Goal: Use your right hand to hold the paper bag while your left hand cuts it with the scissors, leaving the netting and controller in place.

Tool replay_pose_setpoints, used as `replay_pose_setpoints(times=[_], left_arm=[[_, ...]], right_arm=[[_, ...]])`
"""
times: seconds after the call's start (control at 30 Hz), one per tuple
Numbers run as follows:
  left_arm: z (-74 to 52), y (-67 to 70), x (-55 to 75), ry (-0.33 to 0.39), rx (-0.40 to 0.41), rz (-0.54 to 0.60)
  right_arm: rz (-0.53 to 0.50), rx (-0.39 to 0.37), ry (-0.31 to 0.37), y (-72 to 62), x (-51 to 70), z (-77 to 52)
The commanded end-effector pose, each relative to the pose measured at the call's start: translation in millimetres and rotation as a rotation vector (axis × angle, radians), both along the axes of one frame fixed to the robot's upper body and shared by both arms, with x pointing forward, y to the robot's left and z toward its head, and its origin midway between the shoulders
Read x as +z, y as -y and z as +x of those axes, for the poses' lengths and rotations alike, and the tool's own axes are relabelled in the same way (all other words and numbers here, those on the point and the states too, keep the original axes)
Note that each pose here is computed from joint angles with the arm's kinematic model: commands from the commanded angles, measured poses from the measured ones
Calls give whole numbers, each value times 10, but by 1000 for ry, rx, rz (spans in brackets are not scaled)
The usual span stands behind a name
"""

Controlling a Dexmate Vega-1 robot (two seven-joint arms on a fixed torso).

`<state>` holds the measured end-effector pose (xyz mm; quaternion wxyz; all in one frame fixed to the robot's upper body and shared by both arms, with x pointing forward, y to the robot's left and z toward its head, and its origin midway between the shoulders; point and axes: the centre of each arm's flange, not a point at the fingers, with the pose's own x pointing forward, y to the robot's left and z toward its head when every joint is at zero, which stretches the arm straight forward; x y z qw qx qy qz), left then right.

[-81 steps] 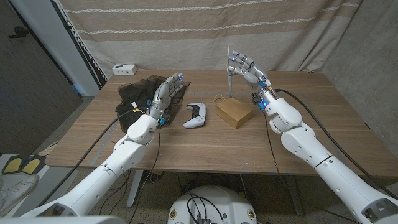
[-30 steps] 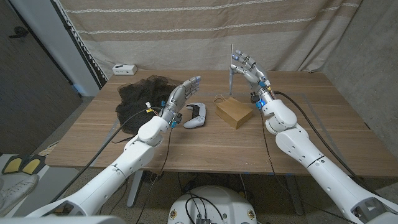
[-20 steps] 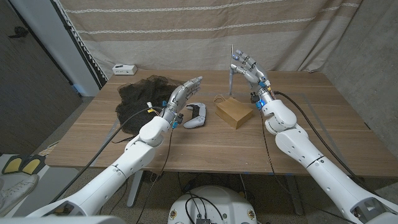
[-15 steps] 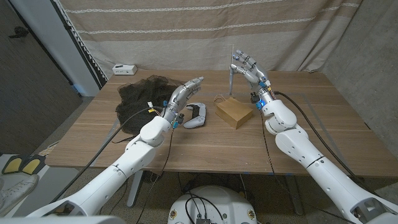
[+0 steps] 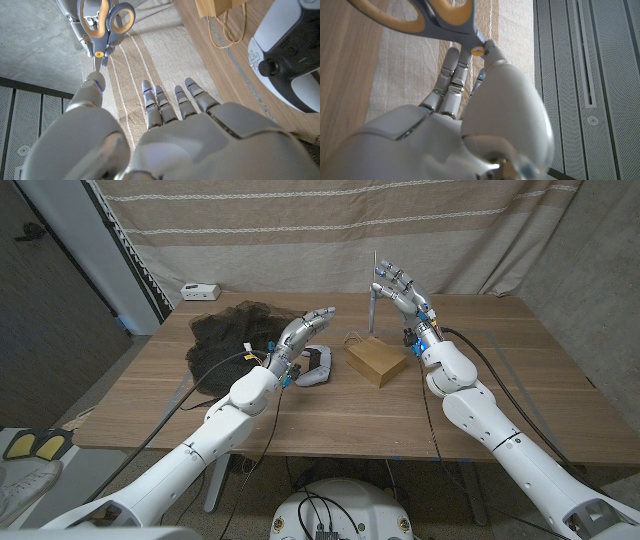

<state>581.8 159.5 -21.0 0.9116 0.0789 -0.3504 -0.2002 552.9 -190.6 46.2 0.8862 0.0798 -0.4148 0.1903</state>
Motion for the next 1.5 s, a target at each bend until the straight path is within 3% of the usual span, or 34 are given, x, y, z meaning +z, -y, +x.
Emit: replay_pose_setpoints(times=[0.03, 1.5], left_arm=[[-28, 66, -1, -3, 0, 6], [-50, 285, -9, -14, 1, -27]], right_arm=[[-3, 4, 2, -2, -3, -11], [12, 13, 26, -61, -10, -3]])
